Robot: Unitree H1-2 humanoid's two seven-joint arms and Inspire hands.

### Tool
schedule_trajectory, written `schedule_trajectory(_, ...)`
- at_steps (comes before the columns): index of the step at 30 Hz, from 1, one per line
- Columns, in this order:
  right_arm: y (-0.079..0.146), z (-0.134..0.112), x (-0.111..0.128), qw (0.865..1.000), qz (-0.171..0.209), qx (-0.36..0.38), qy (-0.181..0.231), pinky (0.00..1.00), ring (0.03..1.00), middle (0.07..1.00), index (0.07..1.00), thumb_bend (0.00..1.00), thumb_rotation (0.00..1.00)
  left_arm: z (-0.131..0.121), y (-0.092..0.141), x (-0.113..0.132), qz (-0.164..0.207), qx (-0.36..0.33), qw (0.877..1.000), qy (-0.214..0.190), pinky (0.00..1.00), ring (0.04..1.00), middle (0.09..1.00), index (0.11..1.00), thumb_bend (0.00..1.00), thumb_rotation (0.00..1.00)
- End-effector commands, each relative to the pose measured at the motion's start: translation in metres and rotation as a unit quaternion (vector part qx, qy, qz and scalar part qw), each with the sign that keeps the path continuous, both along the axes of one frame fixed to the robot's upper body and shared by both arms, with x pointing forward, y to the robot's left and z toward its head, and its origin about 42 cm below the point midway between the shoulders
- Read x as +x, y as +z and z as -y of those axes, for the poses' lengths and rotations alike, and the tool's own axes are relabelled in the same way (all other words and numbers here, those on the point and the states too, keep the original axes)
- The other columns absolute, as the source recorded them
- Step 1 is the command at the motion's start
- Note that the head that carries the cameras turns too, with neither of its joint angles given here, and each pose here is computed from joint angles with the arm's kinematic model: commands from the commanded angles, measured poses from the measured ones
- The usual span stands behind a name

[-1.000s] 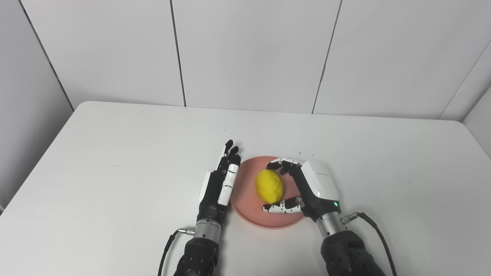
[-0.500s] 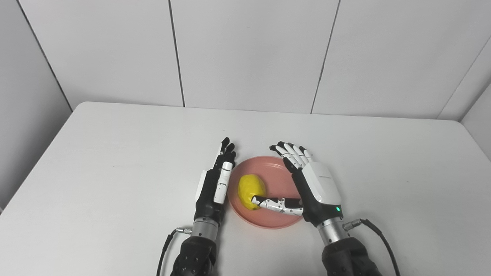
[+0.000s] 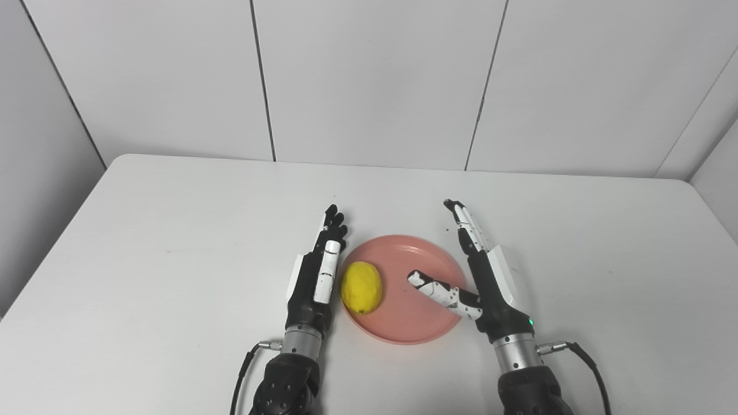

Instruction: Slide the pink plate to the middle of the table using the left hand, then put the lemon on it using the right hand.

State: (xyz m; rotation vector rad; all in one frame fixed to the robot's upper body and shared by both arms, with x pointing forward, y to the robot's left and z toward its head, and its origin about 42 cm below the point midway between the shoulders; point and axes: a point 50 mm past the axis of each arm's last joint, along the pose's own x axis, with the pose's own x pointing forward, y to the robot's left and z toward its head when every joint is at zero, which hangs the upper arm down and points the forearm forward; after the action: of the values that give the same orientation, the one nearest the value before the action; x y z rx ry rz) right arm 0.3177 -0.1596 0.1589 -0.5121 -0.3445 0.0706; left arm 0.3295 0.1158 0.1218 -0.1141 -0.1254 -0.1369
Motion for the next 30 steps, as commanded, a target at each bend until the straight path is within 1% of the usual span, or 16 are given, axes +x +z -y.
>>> schedule_trajectory(1,0.007,0.002,0.003,0.998,0.021,0.051,0.007,0.94,0.990,0.999,0.990,0.75,0.99,-0.015,-0.013,-0.004,-0.014,0.025,1.000,0.009,0.97,0.969,0.985,0.989,0.65,1.00)
schedule_trajectory(5,0.001,0.008,0.007,0.996,0.000,0.094,0.011,0.97,0.997,0.999,0.995,0.74,1.00,-0.020,-0.014,-0.002,-0.012,0.023,1.000,0.007,0.97,0.971,0.989,0.991,0.64,1.00)
schedule_trajectory(7,-0.002,0.009,0.008,0.991,-0.018,0.130,0.012,0.99,1.000,1.000,0.994,0.75,1.00,-0.021,-0.014,-0.002,-0.011,0.019,1.000,0.008,0.97,0.975,0.992,0.992,0.64,1.00)
schedule_trajectory(10,-0.005,0.011,0.007,0.985,-0.029,0.168,0.017,1.00,1.000,1.000,0.993,0.76,1.00,-0.024,-0.015,-0.002,-0.011,0.013,1.000,0.009,0.99,0.980,0.994,0.996,0.63,1.00)
schedule_trajectory(15,-0.010,0.012,0.007,0.979,-0.054,0.193,0.022,1.00,1.000,1.000,1.000,0.79,1.00,-0.028,-0.015,-0.002,-0.015,0.011,1.000,0.008,1.00,0.985,0.996,0.997,0.64,1.00)
schedule_trajectory(18,-0.013,0.013,0.006,0.975,-0.062,0.209,0.028,1.00,1.000,1.000,1.000,0.79,1.00,-0.029,-0.016,-0.002,-0.015,0.011,1.000,0.010,0.99,0.982,0.994,0.995,0.65,1.00)
schedule_trajectory(19,-0.015,0.013,0.006,0.975,-0.064,0.213,0.028,1.00,1.000,1.000,1.000,0.81,1.00,-0.029,-0.015,-0.002,-0.014,0.012,1.000,0.010,0.99,0.982,0.994,0.995,0.64,1.00)
schedule_trajectory(25,-0.017,0.013,0.007,0.965,-0.085,0.244,0.041,1.00,1.000,1.000,1.000,0.81,1.00,-0.030,-0.016,-0.003,-0.015,0.013,1.000,0.008,1.00,0.989,0.999,1.000,0.64,1.00)
schedule_trajectory(30,-0.018,0.012,0.006,0.958,-0.086,0.270,0.052,1.00,1.000,1.000,1.000,0.83,1.00,-0.031,-0.016,-0.002,-0.014,0.019,1.000,0.007,1.00,0.992,1.000,1.000,0.64,1.00)
